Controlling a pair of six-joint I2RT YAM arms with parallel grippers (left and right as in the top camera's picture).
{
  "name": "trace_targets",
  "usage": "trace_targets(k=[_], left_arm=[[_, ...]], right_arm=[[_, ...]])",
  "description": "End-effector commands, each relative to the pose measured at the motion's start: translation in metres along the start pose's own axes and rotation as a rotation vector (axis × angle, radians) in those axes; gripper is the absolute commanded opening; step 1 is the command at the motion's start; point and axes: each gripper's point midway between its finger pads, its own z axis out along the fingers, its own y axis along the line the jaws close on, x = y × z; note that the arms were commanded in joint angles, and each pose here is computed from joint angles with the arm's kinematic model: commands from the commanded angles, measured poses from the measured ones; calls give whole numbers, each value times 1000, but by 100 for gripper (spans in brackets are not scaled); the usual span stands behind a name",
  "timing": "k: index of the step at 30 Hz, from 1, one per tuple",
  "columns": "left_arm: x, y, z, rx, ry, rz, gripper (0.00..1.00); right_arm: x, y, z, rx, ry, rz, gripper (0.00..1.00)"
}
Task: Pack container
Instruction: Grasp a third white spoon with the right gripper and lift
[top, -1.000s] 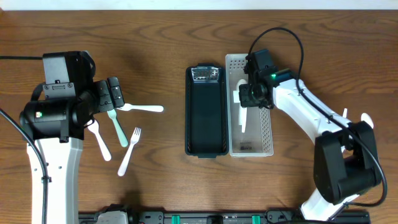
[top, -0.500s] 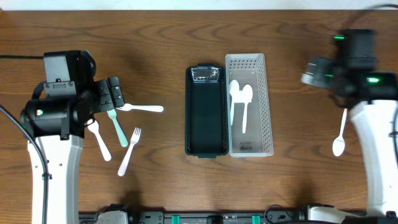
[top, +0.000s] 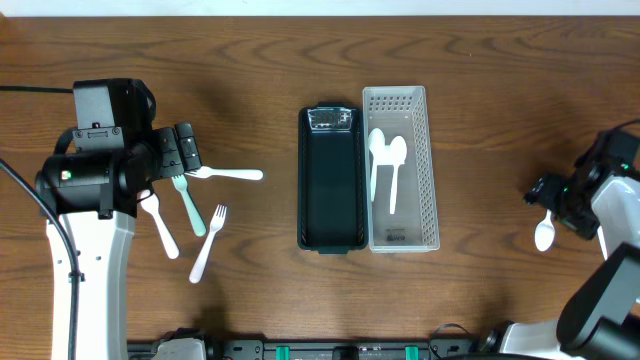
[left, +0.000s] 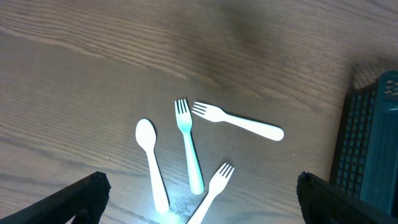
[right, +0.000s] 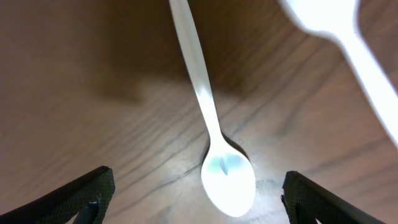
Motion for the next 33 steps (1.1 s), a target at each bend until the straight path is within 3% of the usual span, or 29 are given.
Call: trace_targets(k=[1,16,26,33], left_arm=[[-3,2,-2,-9,-7,-2,98],[-3,2,-2,-9,-7,-2,98],[-3,2,-2,-9,-8,-2,98],[-3,2,-2,-9,-7,-2,98]], right_arm=[[5,2,14,-21,25,-19,90],[20,5,70,-26,140,-28,88],[23,5,72,-28,154,-23,35],[24,7,71,-35,157,-14,13]])
